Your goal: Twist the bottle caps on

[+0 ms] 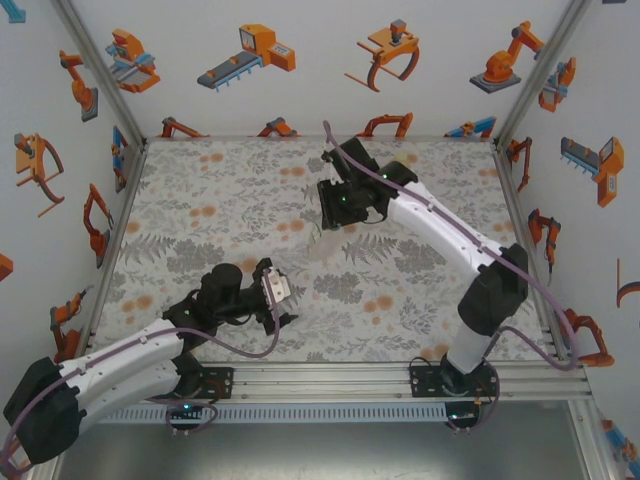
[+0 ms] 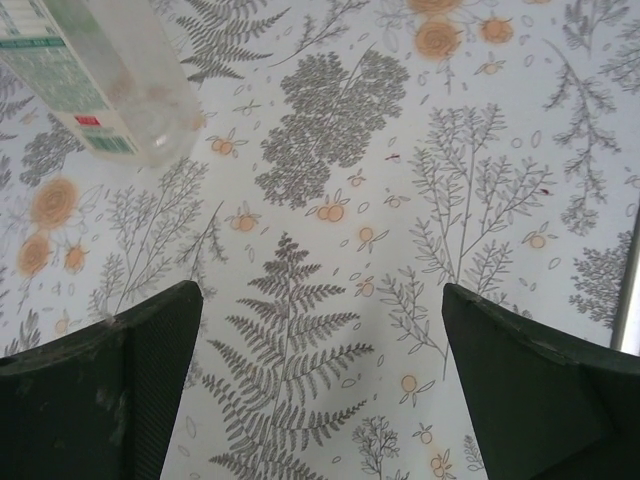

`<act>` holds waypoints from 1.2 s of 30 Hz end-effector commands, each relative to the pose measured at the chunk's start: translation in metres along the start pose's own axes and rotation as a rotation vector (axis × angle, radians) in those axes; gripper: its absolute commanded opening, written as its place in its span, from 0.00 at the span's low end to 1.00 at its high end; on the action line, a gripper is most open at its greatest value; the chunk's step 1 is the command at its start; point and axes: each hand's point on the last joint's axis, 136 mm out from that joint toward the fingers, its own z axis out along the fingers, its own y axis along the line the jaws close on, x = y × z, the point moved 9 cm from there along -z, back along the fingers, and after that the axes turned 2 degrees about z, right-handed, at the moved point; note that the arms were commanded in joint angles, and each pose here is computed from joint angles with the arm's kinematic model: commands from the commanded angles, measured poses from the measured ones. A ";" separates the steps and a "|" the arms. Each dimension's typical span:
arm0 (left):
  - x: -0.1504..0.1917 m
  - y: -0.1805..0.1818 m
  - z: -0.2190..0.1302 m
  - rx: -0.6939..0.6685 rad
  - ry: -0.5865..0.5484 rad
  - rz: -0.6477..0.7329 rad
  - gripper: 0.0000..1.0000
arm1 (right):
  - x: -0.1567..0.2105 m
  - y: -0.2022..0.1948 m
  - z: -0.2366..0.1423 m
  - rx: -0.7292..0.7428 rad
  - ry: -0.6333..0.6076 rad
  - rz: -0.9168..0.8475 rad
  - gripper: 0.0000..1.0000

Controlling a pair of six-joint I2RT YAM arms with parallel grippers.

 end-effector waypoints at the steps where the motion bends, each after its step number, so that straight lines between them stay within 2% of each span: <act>1: 0.006 0.004 -0.003 -0.075 0.030 -0.020 0.97 | -0.017 -0.008 0.000 0.083 0.000 -0.076 0.27; 5: 0.007 0.005 -0.004 -0.098 0.033 -0.020 0.97 | -0.037 -0.012 0.015 0.121 0.005 -0.103 0.27; 11: 0.008 0.005 -0.003 -0.090 0.040 -0.023 0.97 | -0.055 -0.009 0.037 0.098 0.015 -0.123 0.27; 22: 0.009 0.004 -0.002 -0.081 0.042 -0.028 0.97 | -0.060 -0.016 0.075 0.165 0.057 -0.149 0.31; 36: 0.009 0.004 -0.002 -0.078 0.042 -0.030 0.97 | -0.068 -0.019 0.095 0.167 0.021 -0.166 0.31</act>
